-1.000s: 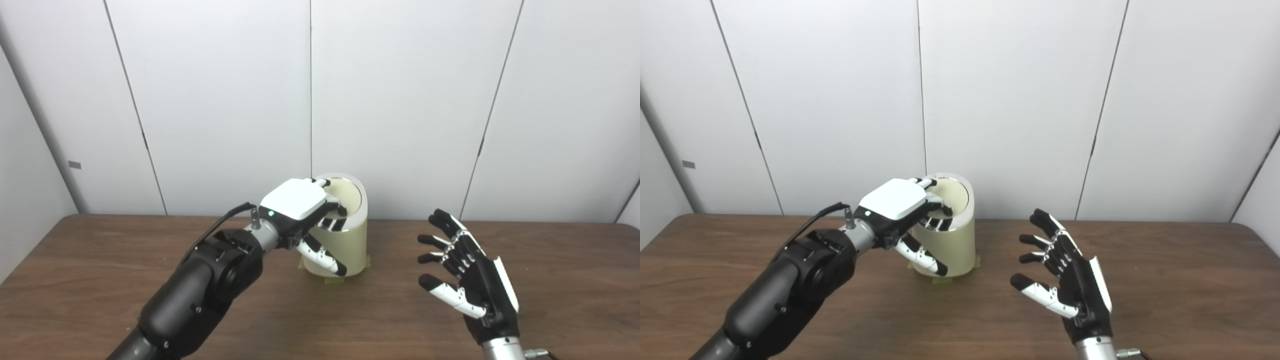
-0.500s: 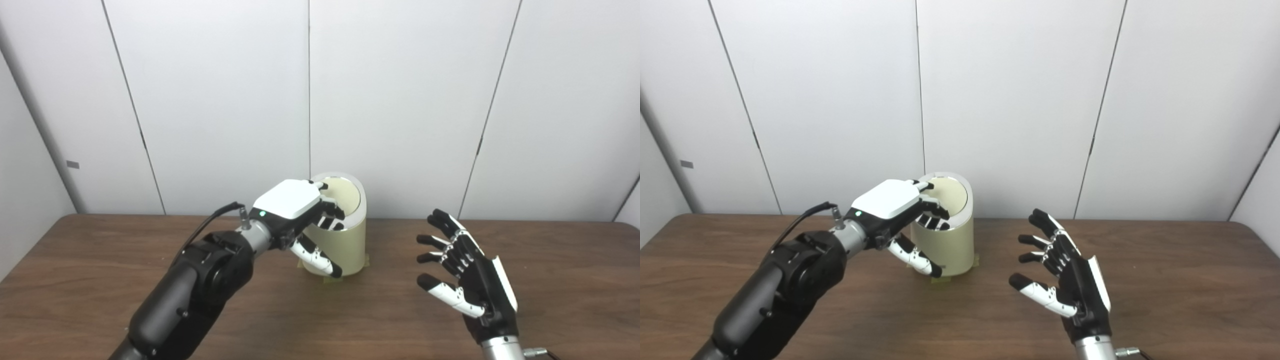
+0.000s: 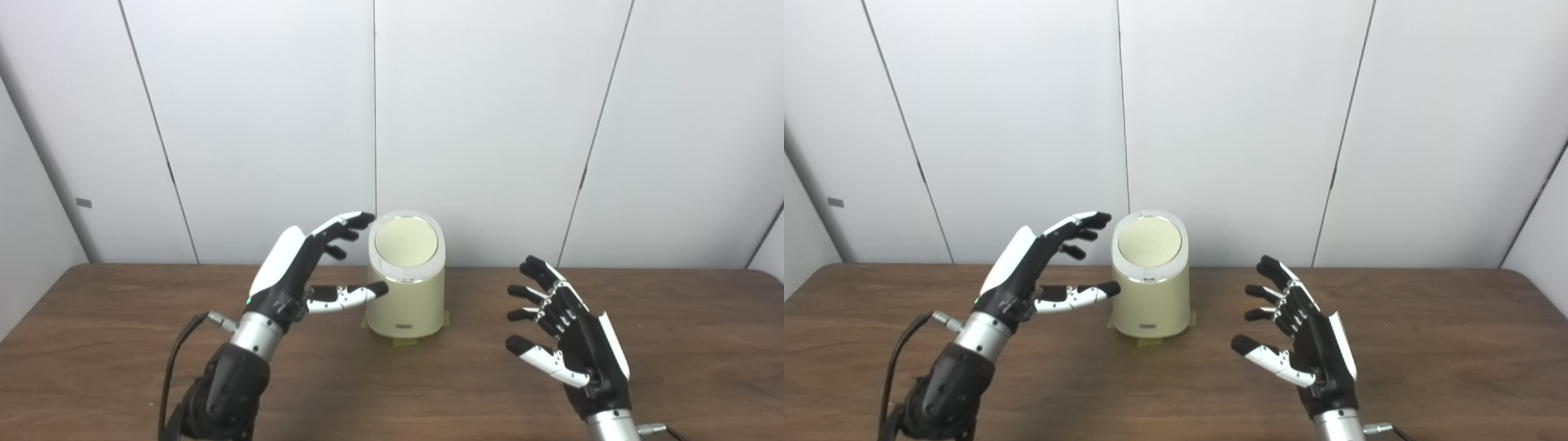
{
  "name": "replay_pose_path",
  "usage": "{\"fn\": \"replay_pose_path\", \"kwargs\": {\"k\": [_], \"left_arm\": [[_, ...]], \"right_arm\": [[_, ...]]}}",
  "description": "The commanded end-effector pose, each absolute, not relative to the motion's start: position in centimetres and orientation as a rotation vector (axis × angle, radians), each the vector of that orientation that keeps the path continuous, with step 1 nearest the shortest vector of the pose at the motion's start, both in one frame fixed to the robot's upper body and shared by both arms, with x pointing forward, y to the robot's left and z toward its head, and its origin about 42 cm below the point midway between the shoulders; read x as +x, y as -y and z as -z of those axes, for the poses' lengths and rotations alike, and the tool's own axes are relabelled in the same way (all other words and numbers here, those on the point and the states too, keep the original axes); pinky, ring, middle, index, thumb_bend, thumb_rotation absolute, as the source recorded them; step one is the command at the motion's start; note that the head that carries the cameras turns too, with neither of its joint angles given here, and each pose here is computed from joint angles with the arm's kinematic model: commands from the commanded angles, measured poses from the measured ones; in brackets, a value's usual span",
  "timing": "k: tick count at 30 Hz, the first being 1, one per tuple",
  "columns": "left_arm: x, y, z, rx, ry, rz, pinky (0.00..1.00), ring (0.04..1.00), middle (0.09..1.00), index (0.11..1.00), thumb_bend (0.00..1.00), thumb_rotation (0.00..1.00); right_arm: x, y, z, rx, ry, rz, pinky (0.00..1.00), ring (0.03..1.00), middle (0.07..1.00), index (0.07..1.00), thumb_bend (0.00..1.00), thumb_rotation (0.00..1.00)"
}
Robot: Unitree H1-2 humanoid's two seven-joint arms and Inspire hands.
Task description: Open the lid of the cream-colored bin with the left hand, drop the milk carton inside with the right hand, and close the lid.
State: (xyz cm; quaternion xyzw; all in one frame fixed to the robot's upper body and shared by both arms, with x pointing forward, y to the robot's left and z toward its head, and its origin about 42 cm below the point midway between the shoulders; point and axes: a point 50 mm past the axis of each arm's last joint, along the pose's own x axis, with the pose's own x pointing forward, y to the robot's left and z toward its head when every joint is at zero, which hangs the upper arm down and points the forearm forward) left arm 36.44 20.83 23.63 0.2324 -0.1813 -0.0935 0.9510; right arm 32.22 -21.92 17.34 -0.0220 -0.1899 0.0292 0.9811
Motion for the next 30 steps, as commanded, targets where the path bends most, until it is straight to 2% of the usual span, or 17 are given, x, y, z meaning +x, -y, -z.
{"fn": "replay_pose_path", "kwargs": {"k": [1,5,10,15,21,30], "left_arm": [[35.9,-21.6,-24.3,0.372,0.396,0.163,0.58,0.729,0.786,0.814,0.70,0.18],[33.9,-22.9,-21.6,0.270,0.348,0.103,0.57,0.663,0.745,0.788,0.68,0.23],[32.2,-24.0,-19.4,0.179,0.298,0.060,0.49,0.615,0.695,0.757,0.65,0.22],[32.1,-24.9,-18.6,0.106,0.288,0.064,0.51,0.647,0.711,0.753,0.68,0.26],[32.1,-25.0,-18.7,0.046,0.290,0.064,0.54,0.683,0.739,0.768,0.68,0.22],[32.3,-25.0,-18.5,0.065,0.286,0.061,0.55,0.701,0.756,0.783,0.67,0.22]], "right_arm": [[32.6,21.9,-19.3,-0.031,0.455,-0.070,0.58,0.754,0.870,0.854,0.80,0.35],[32.4,22.2,-19.4,-0.056,0.451,-0.068,0.58,0.753,0.873,0.852,0.80,0.34],[32.0,22.3,-19.5,-0.061,0.429,-0.065,0.59,0.751,0.869,0.846,0.81,0.35],[31.5,22.1,-19.8,-0.078,0.412,-0.058,0.58,0.752,0.866,0.845,0.81,0.35],[31.0,22.3,-19.6,-0.099,0.399,-0.057,0.58,0.748,0.855,0.845,0.81,0.34],[31.1,22.9,-19.5,-0.118,0.393,-0.059,0.60,0.736,0.849,0.846,0.80,0.31]]}}
